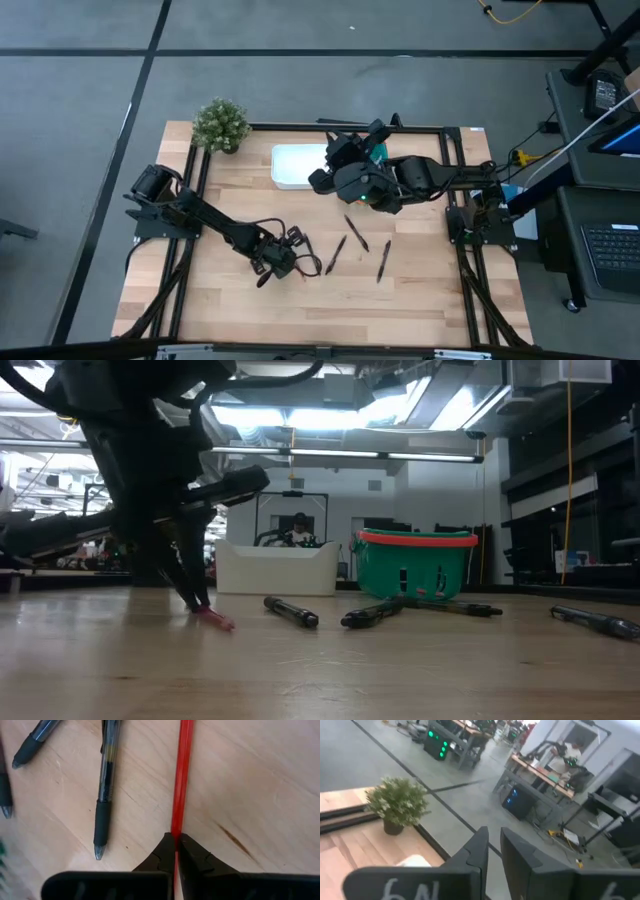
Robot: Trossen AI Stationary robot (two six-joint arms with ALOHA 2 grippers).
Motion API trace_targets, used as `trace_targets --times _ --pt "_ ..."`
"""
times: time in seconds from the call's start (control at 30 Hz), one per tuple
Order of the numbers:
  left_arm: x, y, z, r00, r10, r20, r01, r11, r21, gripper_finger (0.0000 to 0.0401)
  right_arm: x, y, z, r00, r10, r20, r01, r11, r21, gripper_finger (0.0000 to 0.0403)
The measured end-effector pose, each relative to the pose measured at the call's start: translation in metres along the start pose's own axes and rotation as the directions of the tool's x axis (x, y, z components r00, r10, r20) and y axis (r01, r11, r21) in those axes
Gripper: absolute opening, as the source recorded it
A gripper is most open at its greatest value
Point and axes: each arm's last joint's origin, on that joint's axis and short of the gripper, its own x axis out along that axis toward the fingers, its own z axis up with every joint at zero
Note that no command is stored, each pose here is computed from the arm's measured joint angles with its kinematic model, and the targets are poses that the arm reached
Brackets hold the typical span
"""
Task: Sort pens & pencils
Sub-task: Put the red pencil into the blue bin
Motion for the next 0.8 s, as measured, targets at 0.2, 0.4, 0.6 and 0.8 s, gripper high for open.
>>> trace_targets --times 0.2,0.4,0.6,0.8 --pt "-0.013 0.0 0.001 0.998 -0.023 0.061 0.026 0.999 -0.044 0.0 0.007 -0.007 -0.018 0.995 -0.029 -0.098 0.031 0.999 0.026 0.0053" --pt "-0.02 -0.002 0.001 0.998 0.0 0.06 0.004 0.998 -0.068 0.0002 0.006 -0.013 -0.031 0.985 -0.043 -0.17 0.054 0.996 0.064 0.0053" --pt "-0.022 0.001 0.002 0.998 0.026 0.066 -0.019 0.994 -0.111 0.0002 0.005 -0.017 -0.038 0.976 -0.055 -0.209 0.075 0.993 0.087 0.0053" --pt "-0.023 0.003 0.004 0.995 0.049 0.084 -0.038 0.991 -0.125 0.0001 0.004 -0.017 -0.043 0.969 -0.051 -0.24 0.076 0.993 0.095 0.0053"
